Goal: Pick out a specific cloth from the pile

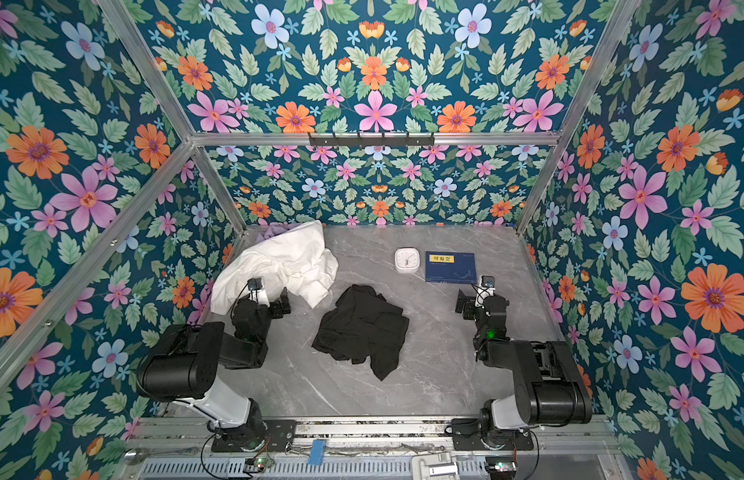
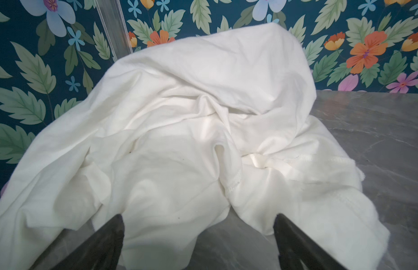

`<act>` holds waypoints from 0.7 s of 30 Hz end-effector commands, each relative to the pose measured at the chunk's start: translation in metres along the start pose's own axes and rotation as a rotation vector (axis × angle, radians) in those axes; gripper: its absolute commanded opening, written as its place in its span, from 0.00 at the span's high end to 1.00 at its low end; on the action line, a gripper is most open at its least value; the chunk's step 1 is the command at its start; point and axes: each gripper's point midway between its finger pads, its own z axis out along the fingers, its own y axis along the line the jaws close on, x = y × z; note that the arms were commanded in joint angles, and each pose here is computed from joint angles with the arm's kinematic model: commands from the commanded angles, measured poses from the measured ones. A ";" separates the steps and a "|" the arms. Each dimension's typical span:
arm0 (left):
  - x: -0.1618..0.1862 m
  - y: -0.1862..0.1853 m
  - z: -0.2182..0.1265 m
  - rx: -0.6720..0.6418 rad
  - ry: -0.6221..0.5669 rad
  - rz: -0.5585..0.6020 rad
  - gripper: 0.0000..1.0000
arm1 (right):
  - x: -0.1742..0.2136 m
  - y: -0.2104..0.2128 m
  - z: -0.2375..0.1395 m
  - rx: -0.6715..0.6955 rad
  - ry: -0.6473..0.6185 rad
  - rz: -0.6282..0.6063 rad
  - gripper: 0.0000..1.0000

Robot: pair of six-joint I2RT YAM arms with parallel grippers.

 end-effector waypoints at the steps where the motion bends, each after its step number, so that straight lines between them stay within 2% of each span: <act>1: -0.011 -0.001 0.000 0.004 -0.045 -0.009 0.00 | 0.000 0.003 0.000 -0.026 0.006 0.026 0.01; 21: -0.011 -0.003 0.002 0.020 -0.042 -0.006 0.00 | -0.001 0.003 0.000 -0.024 0.003 0.021 0.01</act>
